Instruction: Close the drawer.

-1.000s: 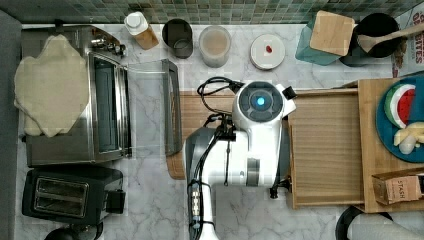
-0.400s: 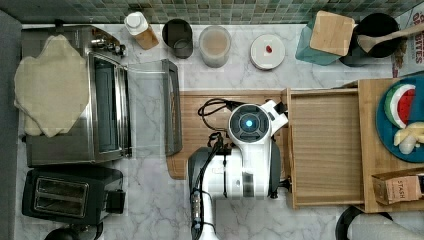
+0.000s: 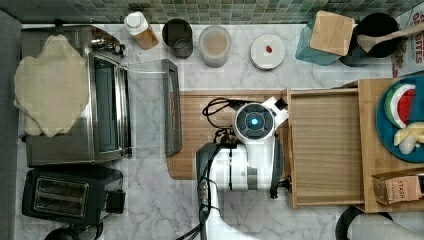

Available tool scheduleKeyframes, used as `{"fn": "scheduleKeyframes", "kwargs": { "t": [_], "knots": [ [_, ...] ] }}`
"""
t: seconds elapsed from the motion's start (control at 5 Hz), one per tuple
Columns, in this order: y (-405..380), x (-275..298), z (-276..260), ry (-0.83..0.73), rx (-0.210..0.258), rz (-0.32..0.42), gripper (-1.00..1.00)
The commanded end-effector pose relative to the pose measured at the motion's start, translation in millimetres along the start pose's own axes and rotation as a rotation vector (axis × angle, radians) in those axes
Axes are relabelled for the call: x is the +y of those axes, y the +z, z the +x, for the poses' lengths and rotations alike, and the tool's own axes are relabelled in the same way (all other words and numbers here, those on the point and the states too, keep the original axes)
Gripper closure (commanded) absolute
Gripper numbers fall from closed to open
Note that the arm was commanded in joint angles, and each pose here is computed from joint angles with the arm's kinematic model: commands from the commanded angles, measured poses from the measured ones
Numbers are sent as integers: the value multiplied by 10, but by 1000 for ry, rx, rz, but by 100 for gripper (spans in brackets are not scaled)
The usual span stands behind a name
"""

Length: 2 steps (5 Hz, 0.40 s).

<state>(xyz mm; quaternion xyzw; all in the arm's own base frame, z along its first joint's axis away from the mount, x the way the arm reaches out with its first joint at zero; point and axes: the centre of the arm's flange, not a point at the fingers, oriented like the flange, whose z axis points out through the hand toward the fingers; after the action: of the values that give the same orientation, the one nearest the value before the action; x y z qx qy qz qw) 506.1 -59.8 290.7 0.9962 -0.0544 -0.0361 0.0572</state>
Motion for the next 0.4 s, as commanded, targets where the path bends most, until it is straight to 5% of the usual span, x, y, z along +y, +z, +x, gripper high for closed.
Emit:
{"fn": "scheduleKeyframes", "kwargs": {
  "t": [0.2, 0.4],
  "knots": [
    [-2, 439, -40, 62, 7, 17, 100],
    [116, 707, -53, -1, 110, -3, 100]
  ]
}}
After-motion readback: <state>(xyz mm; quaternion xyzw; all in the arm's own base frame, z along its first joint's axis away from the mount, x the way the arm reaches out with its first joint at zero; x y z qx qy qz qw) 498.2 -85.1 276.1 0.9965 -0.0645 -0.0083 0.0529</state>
